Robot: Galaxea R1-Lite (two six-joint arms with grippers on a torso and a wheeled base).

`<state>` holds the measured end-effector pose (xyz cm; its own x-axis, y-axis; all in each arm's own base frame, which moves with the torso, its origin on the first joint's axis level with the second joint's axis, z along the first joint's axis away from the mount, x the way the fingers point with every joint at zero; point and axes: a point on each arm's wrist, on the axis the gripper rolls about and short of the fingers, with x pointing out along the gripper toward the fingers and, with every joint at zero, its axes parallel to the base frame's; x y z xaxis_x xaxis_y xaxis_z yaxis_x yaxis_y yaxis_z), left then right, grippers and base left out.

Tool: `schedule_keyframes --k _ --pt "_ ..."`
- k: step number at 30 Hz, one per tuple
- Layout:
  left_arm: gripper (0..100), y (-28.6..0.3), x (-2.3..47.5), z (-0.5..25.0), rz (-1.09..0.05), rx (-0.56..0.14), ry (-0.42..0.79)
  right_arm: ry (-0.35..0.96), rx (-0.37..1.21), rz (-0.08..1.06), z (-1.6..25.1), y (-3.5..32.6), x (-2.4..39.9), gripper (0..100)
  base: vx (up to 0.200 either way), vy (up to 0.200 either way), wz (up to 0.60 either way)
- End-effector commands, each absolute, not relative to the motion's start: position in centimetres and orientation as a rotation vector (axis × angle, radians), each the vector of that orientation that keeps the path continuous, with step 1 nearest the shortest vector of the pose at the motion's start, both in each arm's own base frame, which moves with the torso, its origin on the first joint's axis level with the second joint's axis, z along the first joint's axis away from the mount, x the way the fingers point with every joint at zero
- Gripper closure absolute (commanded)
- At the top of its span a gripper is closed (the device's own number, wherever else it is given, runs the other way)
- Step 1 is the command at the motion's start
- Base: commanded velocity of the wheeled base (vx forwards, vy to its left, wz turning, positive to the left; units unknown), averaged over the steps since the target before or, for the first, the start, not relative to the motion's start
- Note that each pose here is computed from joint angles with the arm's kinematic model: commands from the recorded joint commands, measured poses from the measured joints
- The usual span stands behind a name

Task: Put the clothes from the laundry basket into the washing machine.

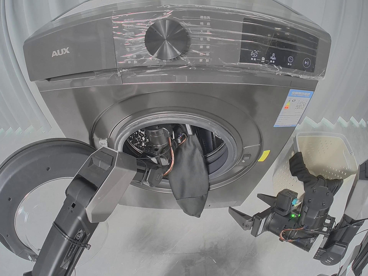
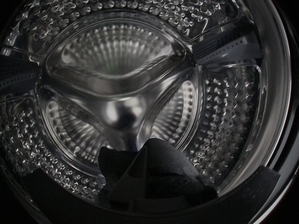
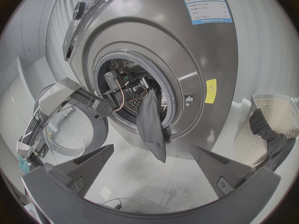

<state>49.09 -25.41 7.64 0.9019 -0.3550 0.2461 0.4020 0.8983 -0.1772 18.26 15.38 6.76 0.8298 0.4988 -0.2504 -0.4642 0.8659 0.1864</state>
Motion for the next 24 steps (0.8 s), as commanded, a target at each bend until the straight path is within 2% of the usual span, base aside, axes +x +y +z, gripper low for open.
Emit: schedule_keyframes --k 1,4,8,9,15,20,24 --pt "0 -25.3 49.7 6.2 -0.379 -0.224 -0.198 0.300 0.118 0.513 6.7 15.4 18.2 0 0.000 0.000 0.00" --pt "0 -25.3 49.3 6.1 -0.380 -0.220 -0.177 0.302 0.118 0.512 6.7 15.4 18.3 0 0.000 0.000 0.00" --pt "0 -25.0 47.2 5.7 -0.407 -0.180 -0.050 0.300 0.118 0.514 6.7 15.4 18.2 0 0.000 0.000 0.00" --pt "0 -25.2 46.1 5.1 -0.441 -0.163 0.010 0.300 0.118 0.513 6.7 15.4 18.2 0 0.000 0.000 0.00" --pt "0 -24.7 42.4 4.2 -0.541 -0.106 0.185 0.302 0.117 0.515 6.7 15.4 18.2 0 0.000 0.000 0.00" --pt "0 -24.3 41.1 2.9 -0.578 -0.051 0.267 0.301 0.117 0.519 6.7 15.5 18.2 0 0.000 0.000 0.00" --pt "0 -24.3 41.0 2.3 -0.607 -0.022 0.289 0.304 0.116 0.520 6.6 15.5 18.2 0 0.000 0.000 0.00"
